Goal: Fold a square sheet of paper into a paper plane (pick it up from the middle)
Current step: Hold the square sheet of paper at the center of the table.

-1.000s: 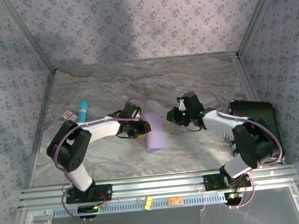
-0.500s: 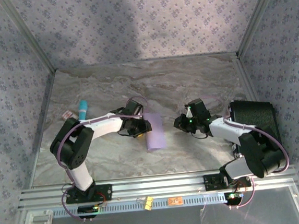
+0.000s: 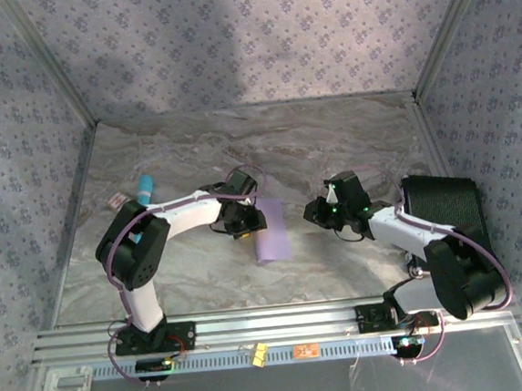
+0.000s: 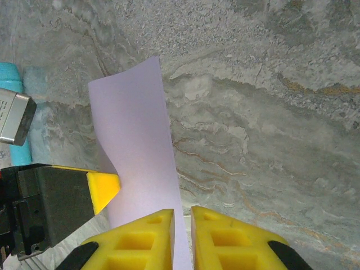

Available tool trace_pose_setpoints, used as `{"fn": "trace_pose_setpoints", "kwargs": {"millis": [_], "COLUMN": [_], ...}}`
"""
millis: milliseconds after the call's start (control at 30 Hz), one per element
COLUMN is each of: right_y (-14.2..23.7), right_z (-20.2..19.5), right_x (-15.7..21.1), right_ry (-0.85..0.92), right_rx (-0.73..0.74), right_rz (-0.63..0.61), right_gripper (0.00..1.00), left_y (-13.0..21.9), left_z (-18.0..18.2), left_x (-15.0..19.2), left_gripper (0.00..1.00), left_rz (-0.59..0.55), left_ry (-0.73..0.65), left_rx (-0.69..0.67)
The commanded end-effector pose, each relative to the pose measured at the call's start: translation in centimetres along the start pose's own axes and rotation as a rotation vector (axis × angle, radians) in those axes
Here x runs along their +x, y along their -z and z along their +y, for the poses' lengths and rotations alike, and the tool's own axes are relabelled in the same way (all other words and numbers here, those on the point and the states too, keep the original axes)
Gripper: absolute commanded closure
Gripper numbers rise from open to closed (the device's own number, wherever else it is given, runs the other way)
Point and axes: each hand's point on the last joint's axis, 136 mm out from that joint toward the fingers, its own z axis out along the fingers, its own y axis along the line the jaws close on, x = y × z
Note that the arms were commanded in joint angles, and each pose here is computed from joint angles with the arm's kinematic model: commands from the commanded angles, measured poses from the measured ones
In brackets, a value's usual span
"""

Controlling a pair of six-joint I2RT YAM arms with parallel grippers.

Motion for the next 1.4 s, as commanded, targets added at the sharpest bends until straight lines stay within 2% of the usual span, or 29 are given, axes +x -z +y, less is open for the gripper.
{"fn": "trace_pose_setpoints", "kwargs": {"millis": [0,433,1367], "right_y": [0.0,-1.1,-1.6], "right_z": [-0.7,-0.9,0.0], "right_x": [0.5,1.4,1.3], "right_ry": [-0.004,-0.001,0.025], "right_rx": [0.021,0.018,0.002], "right_rz": [0.012,0.055,0.07], "right_gripper": [0.83,0.83,0.84], "left_y": [-2.1,-2.1,-2.5], "left_z": [1.8,1.4,1.9], "left_x": [0.1,-0.2,-0.2], "left_gripper": [0.53,0.53,0.52], "left_rz": [0.001,0.001,0.002], "left_ry": [-0.005,-0.057,-0.043], "left_rx": [-0.079,-0.091,-0.116]}}
